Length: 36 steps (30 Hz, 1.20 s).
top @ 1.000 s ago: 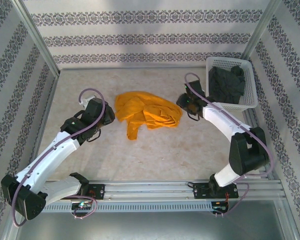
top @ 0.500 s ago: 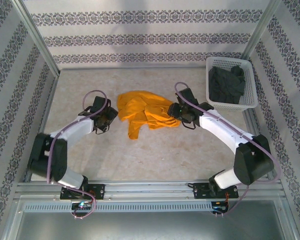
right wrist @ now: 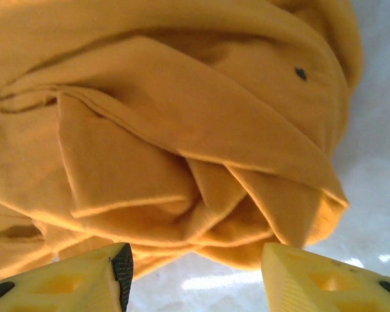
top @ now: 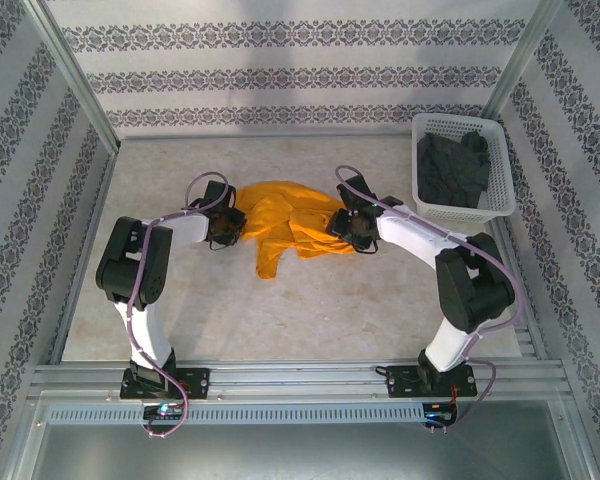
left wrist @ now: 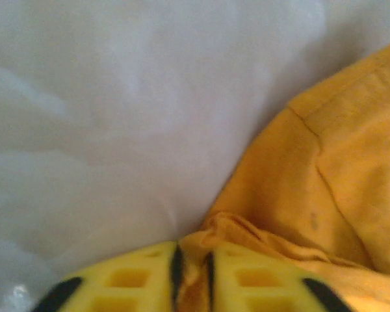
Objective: Fold and stack the t-shirts
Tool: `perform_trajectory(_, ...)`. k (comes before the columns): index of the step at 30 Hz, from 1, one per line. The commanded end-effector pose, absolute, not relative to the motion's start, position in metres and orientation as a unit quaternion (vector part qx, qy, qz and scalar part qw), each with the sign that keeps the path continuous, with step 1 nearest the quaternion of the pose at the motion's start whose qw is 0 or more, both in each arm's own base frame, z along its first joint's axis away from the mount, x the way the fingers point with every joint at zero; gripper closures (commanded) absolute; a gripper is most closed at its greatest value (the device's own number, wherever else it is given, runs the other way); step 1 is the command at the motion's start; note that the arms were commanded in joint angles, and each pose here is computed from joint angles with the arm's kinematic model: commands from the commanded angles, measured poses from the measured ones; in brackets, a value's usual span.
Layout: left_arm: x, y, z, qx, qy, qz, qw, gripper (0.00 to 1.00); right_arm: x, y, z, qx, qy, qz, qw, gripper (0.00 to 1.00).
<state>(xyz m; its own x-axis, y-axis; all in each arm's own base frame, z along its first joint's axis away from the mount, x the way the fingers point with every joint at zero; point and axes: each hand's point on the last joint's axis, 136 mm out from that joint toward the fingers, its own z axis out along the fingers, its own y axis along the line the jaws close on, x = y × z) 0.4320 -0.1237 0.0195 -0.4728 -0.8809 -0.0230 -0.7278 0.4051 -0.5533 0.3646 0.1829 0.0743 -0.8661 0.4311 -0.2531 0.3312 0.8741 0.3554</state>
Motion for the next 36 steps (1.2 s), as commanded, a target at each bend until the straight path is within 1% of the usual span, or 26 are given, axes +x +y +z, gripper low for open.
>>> perform_trajectory(1, 0.469, -0.14, 0.032, -0.465, 0.81, -0.296, 0.202, 0.99, 0.374, 0.184, 0.074, 0.22, 0.95, 0.154, 0.159, 0.46)
perform_trajectory(5, 0.47, -0.132, 0.067, -0.447, 0.81, -0.292, 0.242, 1.0, 0.391, 0.192, 0.093, 0.225, 0.943, 0.167, 0.183, 0.47)
perform_trajectory(8, 0.463, -0.125, 0.091, -0.433, 0.813, -0.284, 0.268, 1.0, 0.402, 0.198, 0.096, 0.229, 0.94, 0.171, 0.185, 0.5)
perform_trajectory(11, 0.457, -0.122, 0.106, -0.421, 0.813, -0.287, 0.282, 1.0, 0.408, 0.205, 0.086, 0.225, 0.945, 0.165, 0.167, 0.53)
perform_trajectory(15, 0.456, -0.121, 0.118, -0.403, 0.818, -0.292, 0.29, 1.0, 0.404, 0.209, 0.069, 0.224, 0.953, 0.151, 0.139, 0.58)
perform_trajectory(19, 0.456, -0.12, 0.129, -0.392, 0.819, -0.293, 0.299, 1.0, 0.404, 0.209, 0.06, 0.214, 0.958, 0.136, 0.134, 0.6)
perform_trajectory(20, 0.456, -0.12, 0.132, -0.388, 0.82, -0.294, 0.301, 1.0, 0.405, 0.21, 0.059, 0.209, 0.959, 0.133, 0.134, 0.62)
perform_trajectory(22, 0.458, -0.12, 0.141, -0.38, 0.821, -0.294, 0.308, 1.0, 0.408, 0.212, 0.057, 0.201, 0.962, 0.13, 0.135, 0.7)
perform_trajectory(23, 0.458, -0.12, 0.145, -0.375, 0.822, -0.293, 0.311, 1.0, 0.41, 0.212, 0.056, 0.2, 0.962, 0.129, 0.136, 0.79)
perform_trajectory(24, 0.458, -0.119, 0.149, -0.371, 0.824, -0.291, 0.315, 1.0, 0.412, 0.21, 0.058, 0.199, 0.962, 0.129, 0.139, 0.91)
perform_trajectory(25, 0.458, -0.117, 0.155, -0.368, 0.824, -0.289, 0.32, 1.0, 0.415, 0.207, 0.063, 0.198, 0.961, 0.128, 0.148, 1.0)
perform_trajectory(29, 0.462, -0.102, 0.188, -0.355, 0.818, -0.283, 0.352, 1.0, 0.433, 0.19, 0.116, 0.181, 0.949, 0.129, 0.222, 1.0)
perform_trajectory(33, 0.474, -0.083, 0.237, -0.336, 0.8, -0.296, 0.399, 1.0, 0.458, 0.173, 0.191, 0.16, 0.925, 0.158, 0.305, 1.0)
perform_trajectory(36, 0.483, -0.066, 0.28, -0.324, 0.779, -0.317, 0.434, 1.0, 0.478, 0.167, 0.248, 0.142, 0.901, 0.201, 0.358, 1.0)
